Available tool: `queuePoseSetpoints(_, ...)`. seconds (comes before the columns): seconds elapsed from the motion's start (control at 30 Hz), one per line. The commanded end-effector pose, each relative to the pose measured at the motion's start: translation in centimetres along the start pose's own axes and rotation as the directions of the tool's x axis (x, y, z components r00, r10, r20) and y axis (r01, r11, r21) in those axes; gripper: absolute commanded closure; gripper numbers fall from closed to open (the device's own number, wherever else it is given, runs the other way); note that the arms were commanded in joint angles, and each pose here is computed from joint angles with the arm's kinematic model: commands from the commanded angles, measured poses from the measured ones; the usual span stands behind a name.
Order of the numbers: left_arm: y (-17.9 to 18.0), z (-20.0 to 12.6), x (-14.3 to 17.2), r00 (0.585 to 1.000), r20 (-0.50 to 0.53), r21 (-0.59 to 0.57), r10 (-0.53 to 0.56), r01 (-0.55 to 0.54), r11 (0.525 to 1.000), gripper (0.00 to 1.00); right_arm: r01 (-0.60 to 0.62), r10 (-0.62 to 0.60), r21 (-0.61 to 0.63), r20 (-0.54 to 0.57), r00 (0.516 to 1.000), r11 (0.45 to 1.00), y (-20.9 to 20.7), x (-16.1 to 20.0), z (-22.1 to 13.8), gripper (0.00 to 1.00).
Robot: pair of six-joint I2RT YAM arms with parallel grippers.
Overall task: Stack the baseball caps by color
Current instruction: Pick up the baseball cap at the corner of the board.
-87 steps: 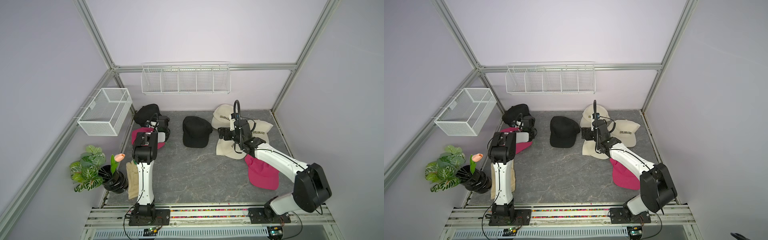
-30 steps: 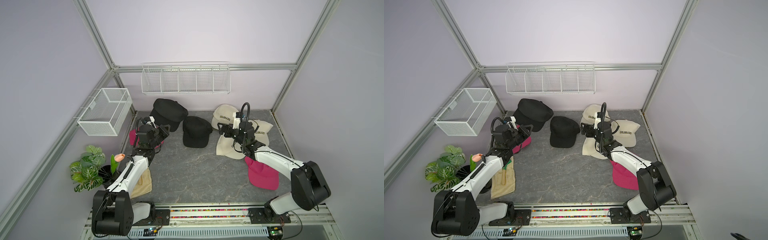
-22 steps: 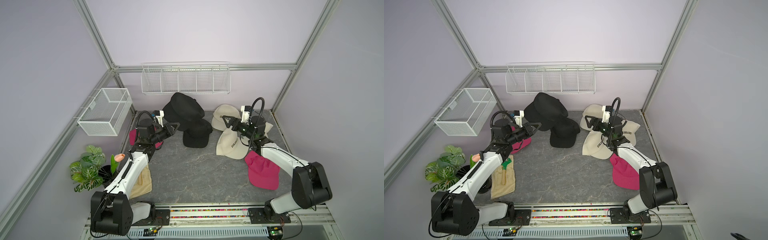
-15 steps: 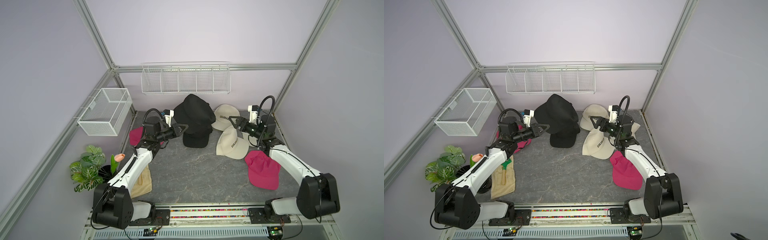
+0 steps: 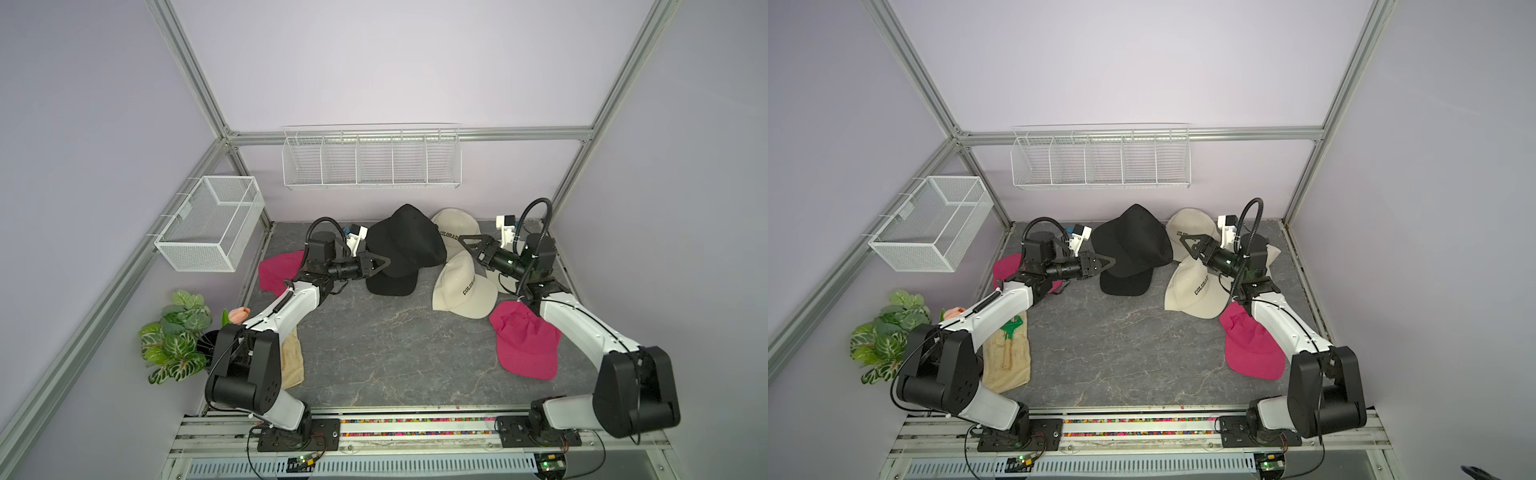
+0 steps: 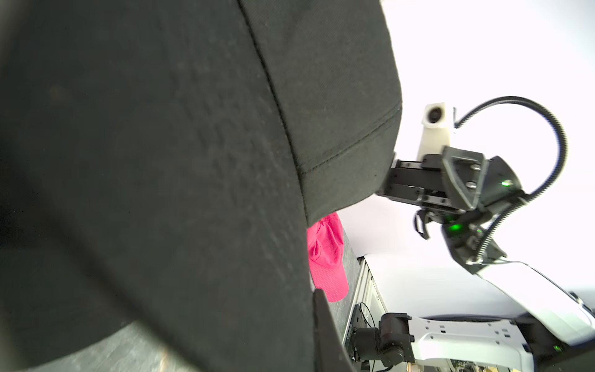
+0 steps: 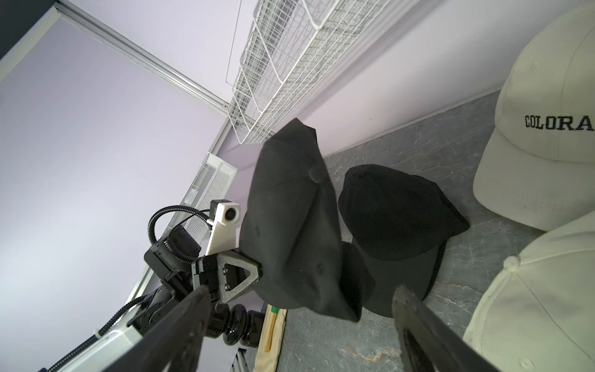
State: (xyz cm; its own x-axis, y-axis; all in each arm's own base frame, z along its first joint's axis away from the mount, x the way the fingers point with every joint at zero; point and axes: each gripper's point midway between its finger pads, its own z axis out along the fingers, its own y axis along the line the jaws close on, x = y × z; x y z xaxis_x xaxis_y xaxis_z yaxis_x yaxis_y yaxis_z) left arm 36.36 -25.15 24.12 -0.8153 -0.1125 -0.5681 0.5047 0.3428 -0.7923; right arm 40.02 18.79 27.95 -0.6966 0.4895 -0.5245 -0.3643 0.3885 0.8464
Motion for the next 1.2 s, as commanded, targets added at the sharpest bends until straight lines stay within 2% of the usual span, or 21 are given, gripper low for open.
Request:
queuePoseSetpoints(0.0, -2.6, 0.2, -1.0, 0.995, 0.001, 0.099, 0.099, -0.099, 0.990, 1.00, -0.068, 0.068, -0.088, -0.002, 0.998, 0.994, 0.3, 0.2, 1.2, 0.11)
queuePoseSetpoints(0.33, -3.4, 0.8, -0.4, 0.993, -0.039, 0.152, 0.112, -0.105, 0.983, 1.00, -0.071, 0.064, -0.160, -0.045, 0.997, 0.985, 0.4, 1.4, 3.3, 0.11)
queuePoseSetpoints(0.67, -2.9, 1.9, 0.3, 0.991, -0.107, 0.160, 0.076, -0.059, 0.985, 1.00, -0.032, -0.013, -0.398, -0.109, 0.994, 0.917, 4.0, 2.1, 5.7, 0.11)
queuePoseSetpoints(0.87, -0.2, 2.4, 1.0, 0.986, -0.156, 0.048, 0.052, -0.045, 0.998, 1.00, -0.004, -0.046, -0.477, -0.093, 0.995, 0.879, 6.0, 1.8, 4.8, 0.11)
queuePoseSetpoints(1.17, 1.3, 3.2, 1.0, 0.983, -0.185, 0.031, 0.019, -0.014, 0.999, 1.00, 0.122, -0.181, -0.497, -0.072, 0.981, 0.859, 9.1, 2.5, 2.7, 0.11)
